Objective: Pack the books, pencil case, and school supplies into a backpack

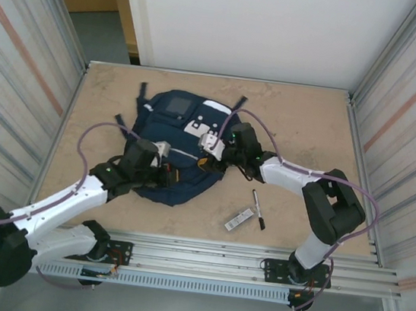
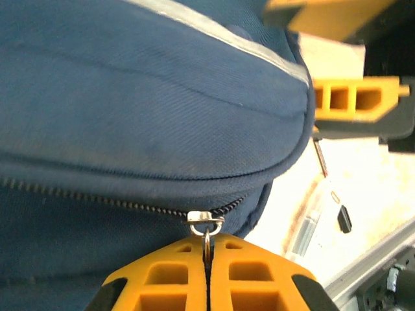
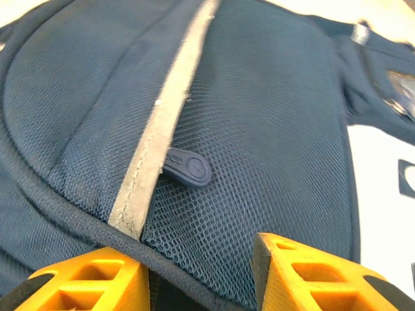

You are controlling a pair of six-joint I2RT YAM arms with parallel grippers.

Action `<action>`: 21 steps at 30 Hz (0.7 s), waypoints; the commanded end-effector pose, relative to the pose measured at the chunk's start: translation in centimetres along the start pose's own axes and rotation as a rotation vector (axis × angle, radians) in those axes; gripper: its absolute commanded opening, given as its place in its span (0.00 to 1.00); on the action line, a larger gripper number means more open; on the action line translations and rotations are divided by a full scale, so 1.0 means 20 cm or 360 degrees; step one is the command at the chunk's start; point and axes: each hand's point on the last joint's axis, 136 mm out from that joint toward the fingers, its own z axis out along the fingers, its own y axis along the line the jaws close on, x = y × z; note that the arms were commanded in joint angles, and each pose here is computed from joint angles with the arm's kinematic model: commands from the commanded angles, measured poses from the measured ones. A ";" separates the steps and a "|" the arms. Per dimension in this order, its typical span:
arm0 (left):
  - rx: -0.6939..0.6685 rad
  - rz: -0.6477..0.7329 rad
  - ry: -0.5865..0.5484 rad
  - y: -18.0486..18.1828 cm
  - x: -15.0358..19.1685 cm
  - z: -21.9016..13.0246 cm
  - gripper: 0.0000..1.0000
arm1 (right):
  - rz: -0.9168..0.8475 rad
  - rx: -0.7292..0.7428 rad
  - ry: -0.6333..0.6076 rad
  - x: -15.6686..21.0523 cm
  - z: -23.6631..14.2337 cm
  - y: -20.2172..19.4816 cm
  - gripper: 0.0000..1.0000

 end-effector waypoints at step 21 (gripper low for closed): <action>0.0090 0.0014 -0.0004 -0.20 -0.09 0.08 0.00 | -0.0250 -0.0258 -0.0074 -0.22 -0.16 0.33 0.51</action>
